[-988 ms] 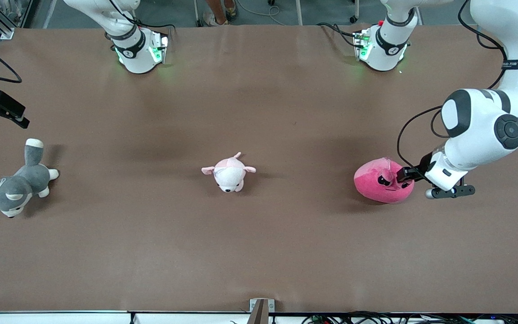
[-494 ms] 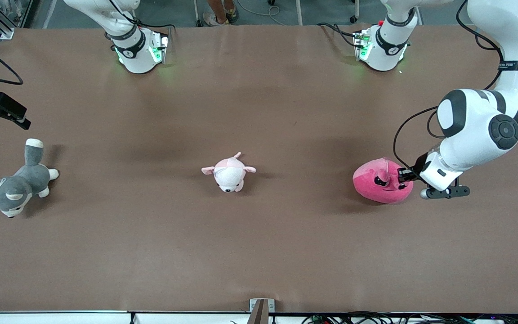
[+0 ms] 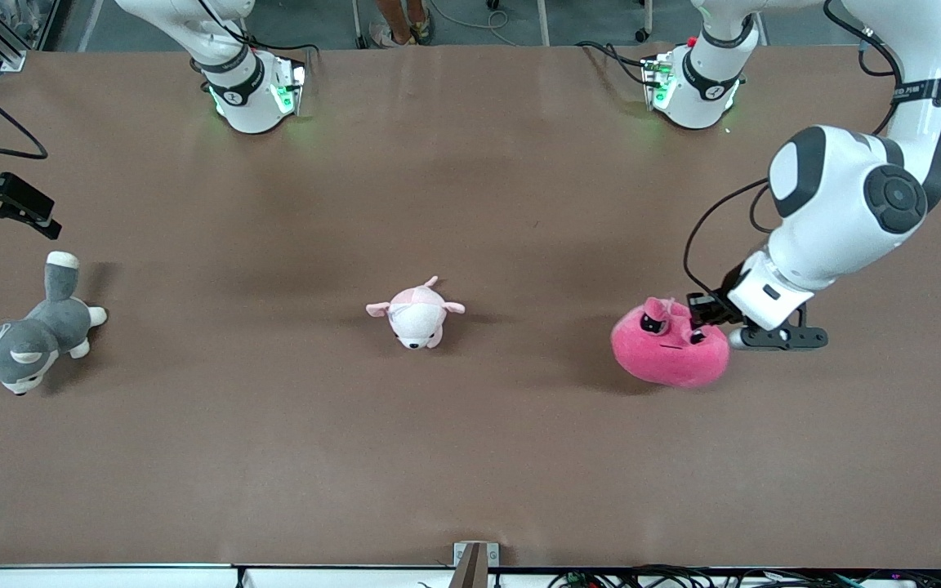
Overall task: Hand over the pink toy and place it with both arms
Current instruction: 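Lift the pink toy with the left gripper toward the right gripper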
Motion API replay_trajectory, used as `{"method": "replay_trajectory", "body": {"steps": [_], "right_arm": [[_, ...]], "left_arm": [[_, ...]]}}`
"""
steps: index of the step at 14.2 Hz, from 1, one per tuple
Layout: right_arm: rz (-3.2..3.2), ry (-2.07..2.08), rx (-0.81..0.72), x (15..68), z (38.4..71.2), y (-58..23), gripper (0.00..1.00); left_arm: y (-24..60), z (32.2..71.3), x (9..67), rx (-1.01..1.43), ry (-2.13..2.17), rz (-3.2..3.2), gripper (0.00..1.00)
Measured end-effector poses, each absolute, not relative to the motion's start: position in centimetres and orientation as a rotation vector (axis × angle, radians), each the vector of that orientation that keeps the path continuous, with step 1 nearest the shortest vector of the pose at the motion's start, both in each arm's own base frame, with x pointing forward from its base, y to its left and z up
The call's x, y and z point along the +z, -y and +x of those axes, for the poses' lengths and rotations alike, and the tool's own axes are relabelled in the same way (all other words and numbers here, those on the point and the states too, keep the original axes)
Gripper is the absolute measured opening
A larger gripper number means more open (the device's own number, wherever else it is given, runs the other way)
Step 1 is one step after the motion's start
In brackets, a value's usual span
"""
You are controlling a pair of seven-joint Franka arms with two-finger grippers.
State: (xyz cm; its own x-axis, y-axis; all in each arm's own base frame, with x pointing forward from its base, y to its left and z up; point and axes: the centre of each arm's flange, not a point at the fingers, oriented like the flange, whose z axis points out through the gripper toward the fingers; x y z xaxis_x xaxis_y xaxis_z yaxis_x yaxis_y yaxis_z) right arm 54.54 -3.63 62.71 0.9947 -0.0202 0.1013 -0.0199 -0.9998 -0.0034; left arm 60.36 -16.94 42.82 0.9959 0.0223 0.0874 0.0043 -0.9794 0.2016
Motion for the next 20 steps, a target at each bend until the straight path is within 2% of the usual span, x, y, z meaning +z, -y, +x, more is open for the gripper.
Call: {"method": "replay_trajectory", "body": {"steps": [5, 10, 17, 20], "right_arm": [[-3.133, -0.033, -0.134, 64.0, 54.1, 3.6, 1.0], [-3.109, -0.023, -0.069, 64.0, 53.6, 3.0, 1.0], [-2.868, 0.037, 0.063, 63.5, 52.8, -1.2, 1.0], [-2.794, 0.103, 0.101, 62.7, 53.1, -4.5, 1.0]], "left_arm": [[26.0, 58.2, 49.9, 0.131, -0.1, 2.864, 0.09], [35.9, 54.2, 55.9, 0.136, -0.248, 2.751, 0.09], [48.1, 47.4, 59.2, -0.022, -0.533, 2.607, 0.09], [51.0, 46.7, 59.3, -0.069, -0.61, 2.54, 0.09]]}}
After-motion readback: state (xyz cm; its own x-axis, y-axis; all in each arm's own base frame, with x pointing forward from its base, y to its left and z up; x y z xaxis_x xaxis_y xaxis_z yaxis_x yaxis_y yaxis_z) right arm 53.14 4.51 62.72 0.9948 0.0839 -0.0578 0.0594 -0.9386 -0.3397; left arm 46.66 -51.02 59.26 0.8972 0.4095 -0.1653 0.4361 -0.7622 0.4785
